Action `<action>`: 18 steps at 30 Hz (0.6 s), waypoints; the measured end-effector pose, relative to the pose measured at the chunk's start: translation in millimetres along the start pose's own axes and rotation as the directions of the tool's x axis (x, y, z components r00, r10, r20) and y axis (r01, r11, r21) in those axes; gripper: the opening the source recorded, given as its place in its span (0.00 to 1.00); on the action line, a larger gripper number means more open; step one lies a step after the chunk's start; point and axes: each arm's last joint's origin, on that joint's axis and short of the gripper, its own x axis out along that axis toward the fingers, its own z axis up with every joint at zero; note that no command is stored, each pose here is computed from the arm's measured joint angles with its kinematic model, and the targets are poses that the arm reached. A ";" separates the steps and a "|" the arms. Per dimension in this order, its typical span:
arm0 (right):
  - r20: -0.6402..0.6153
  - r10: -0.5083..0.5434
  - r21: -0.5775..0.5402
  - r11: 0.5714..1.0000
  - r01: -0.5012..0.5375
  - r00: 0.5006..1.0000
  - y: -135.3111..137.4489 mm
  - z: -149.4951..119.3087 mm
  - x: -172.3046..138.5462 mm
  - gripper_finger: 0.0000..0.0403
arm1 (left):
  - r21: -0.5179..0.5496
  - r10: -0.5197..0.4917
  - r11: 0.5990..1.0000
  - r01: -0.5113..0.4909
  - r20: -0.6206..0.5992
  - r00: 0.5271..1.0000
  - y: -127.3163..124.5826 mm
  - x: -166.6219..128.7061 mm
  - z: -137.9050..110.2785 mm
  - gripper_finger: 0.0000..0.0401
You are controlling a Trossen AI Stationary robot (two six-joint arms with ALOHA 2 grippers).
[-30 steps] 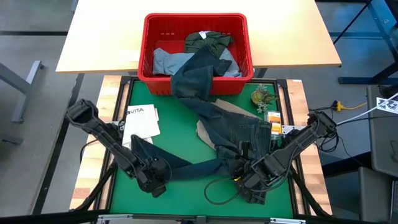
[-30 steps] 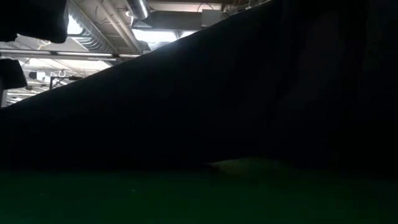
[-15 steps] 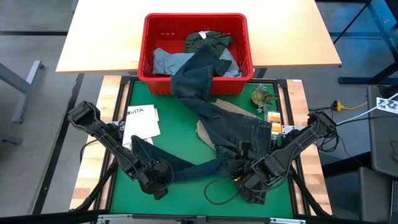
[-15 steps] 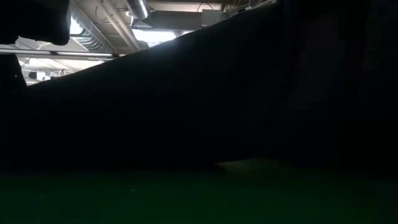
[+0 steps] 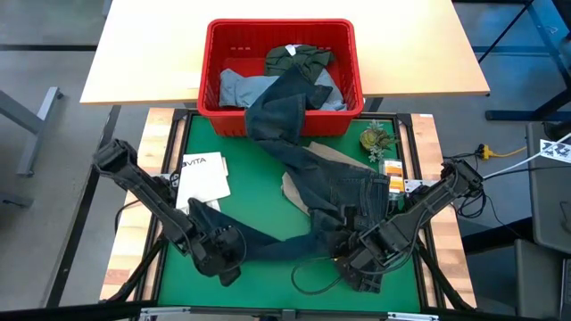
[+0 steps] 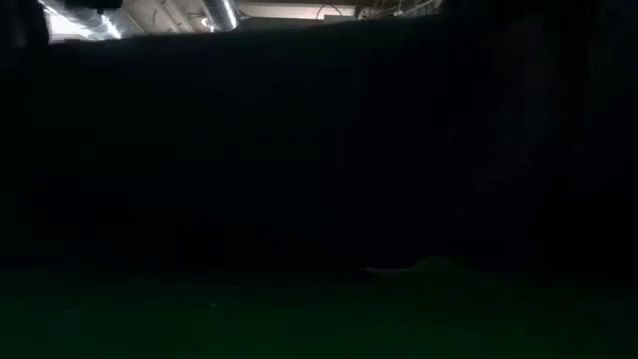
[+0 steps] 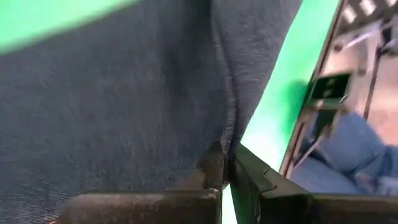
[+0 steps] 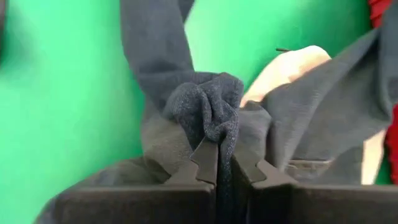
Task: Fold Laundry from Bin
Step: Fold the dark blue jeans
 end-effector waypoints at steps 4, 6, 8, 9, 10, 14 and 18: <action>-0.002 0.047 0.007 0.999 -0.047 0.999 2.1 1.3 0.0 0.02 | -0.015 -0.015 1.000 0.016 0.084 0.996 2.1 -28.2 11.9 0.02; -0.010 0.063 0.007 0.998 -0.063 0.998 2.5 1.1 -0.1 0.02 | -0.023 -0.020 0.999 0.023 0.128 0.992 5.2 -44.7 17.9 0.01; -0.016 0.074 0.007 0.997 -0.074 0.997 2.9 0.9 -0.1 0.02 | -0.021 -0.035 0.999 0.040 0.177 0.984 8.6 -62.1 24.9 0.01; -0.017 0.075 0.007 0.997 -0.075 0.997 2.9 0.8 -0.1 0.02 | -0.014 -0.046 0.999 0.049 0.201 0.978 10.3 -70.8 27.9 0.02; -0.017 0.076 0.007 0.997 -0.076 0.997 2.9 0.8 -0.1 0.02 | -0.005 -0.057 0.998 0.059 0.229 0.972 12.1 -79.5 30.9 0.02; -0.017 0.076 0.007 0.997 -0.076 0.997 2.9 0.9 -0.1 0.02 | 0.023 -0.087 0.996 0.084 0.351 0.932 21.0 -111.4 41.5 0.02; -0.009 0.082 0.014 0.997 -0.082 0.997 3.9 1.9 0.6 0.02 | 0.029 -0.069 0.998 0.063 0.439 0.896 32.0 -132.0 47.3 0.02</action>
